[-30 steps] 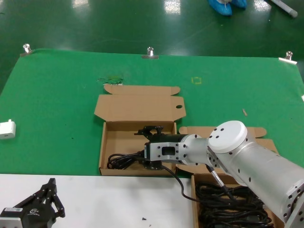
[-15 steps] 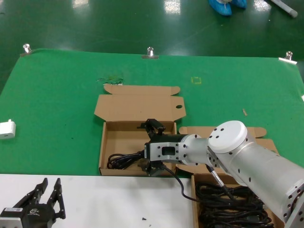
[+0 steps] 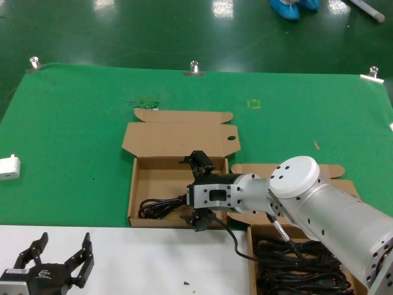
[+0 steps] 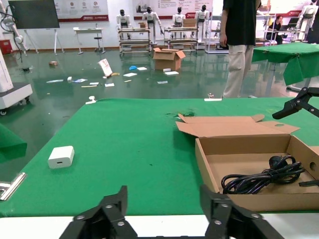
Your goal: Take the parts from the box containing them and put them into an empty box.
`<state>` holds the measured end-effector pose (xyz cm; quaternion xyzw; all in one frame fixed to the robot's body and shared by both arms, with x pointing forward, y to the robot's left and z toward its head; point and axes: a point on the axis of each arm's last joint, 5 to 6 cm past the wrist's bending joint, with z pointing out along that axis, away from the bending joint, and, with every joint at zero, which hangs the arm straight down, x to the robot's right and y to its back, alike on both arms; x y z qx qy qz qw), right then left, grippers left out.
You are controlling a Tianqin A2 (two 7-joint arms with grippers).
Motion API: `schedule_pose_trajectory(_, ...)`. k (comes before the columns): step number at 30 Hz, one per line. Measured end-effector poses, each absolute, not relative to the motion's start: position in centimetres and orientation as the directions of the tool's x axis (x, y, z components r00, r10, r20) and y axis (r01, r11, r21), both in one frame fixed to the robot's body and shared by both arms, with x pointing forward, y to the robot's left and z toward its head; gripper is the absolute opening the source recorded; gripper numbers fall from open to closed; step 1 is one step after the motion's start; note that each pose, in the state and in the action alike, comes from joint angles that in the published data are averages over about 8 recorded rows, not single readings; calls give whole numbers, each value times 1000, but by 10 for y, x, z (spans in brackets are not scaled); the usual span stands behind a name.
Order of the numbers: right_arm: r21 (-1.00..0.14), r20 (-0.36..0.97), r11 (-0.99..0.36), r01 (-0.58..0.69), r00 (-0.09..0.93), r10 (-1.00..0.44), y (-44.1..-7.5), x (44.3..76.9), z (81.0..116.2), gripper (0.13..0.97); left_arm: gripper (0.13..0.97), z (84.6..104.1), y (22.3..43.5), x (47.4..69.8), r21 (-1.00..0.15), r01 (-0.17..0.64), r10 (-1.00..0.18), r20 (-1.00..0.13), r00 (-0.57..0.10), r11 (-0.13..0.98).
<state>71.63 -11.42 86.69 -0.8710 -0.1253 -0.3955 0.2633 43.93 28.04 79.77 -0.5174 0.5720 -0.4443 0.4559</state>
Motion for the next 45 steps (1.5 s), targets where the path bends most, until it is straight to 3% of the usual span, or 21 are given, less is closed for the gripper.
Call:
schedule_pose_trajectory(8,-438,731,-807,396,679,-64,-107,705,854,957,582,798,280,439,-980,-187,-997,-62,-49,70)
schedule_pose_trajectory(20,-645,633,-711,280,717,-293,-97,673,826,966,830,797,280,439,-980,-188,-997,-62,-49,70)
schedule_pose_trajectory(29,-773,533,-609,179,704,-470,-100,650,815,966,931,797,280,439,-980,-188,-997,-62,-49,70)
schedule_pose_trajectory(45,-917,340,-399,28,580,-740,-133,614,811,966,966,797,280,439,-980,-189,-997,-62,-49,70)
